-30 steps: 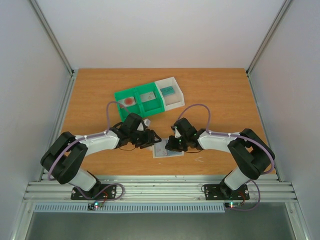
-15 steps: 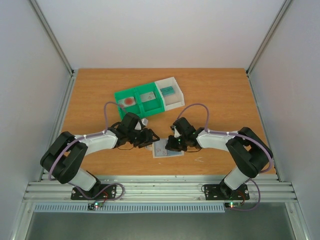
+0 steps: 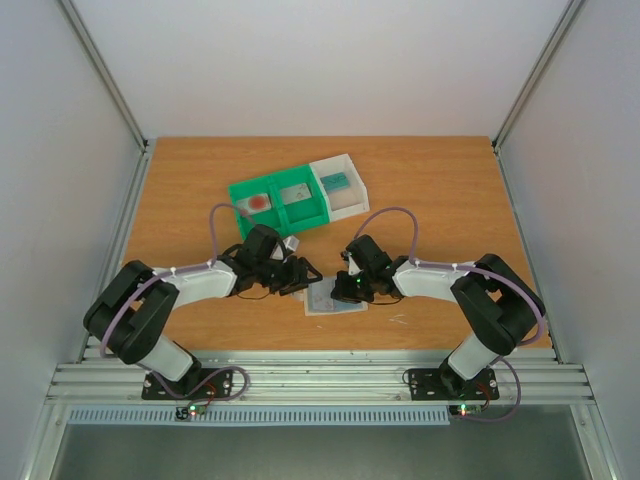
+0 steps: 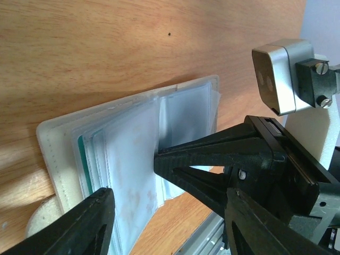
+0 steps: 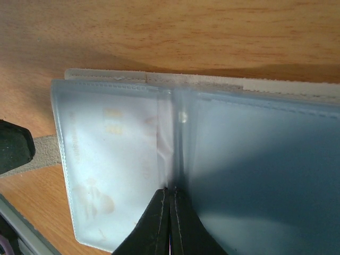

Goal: Take the credit cards out of the card holder

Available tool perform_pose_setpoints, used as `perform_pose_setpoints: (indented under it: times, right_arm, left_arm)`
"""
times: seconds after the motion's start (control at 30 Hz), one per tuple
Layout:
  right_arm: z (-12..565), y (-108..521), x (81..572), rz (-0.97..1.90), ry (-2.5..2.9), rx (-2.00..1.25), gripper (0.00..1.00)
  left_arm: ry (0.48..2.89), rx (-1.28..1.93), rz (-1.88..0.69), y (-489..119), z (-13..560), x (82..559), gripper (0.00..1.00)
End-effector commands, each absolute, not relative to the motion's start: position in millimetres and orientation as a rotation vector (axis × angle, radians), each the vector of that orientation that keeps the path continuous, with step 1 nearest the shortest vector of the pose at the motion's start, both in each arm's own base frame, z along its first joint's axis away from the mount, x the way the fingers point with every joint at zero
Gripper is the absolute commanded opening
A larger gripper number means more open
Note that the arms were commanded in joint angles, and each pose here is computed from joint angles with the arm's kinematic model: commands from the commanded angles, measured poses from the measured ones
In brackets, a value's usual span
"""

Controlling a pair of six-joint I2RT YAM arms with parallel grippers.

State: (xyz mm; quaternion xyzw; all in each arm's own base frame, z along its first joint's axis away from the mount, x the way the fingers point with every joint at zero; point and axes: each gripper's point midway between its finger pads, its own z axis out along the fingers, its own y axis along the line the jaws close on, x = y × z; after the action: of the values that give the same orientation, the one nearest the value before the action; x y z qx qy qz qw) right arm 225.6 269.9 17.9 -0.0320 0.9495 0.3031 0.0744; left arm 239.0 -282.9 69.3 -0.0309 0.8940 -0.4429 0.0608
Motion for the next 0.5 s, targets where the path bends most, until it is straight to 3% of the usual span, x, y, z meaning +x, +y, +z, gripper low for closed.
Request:
perform_pose_setpoints:
  times: [0.0, 0.47]
  right_arm:
    - [-6.2, 253.9, 217.4, 0.802, 2.913, -0.076, 0.01]
    - [-4.3, 254.9, 218.2, 0.814, 2.903, -0.08, 0.01]
  left_arm:
    - [2.659, -0.04, -1.404, -291.5, 72.4, 241.9, 0.59]
    - [2.681, -0.044, -1.409, -294.5, 56.7, 243.4, 0.59]
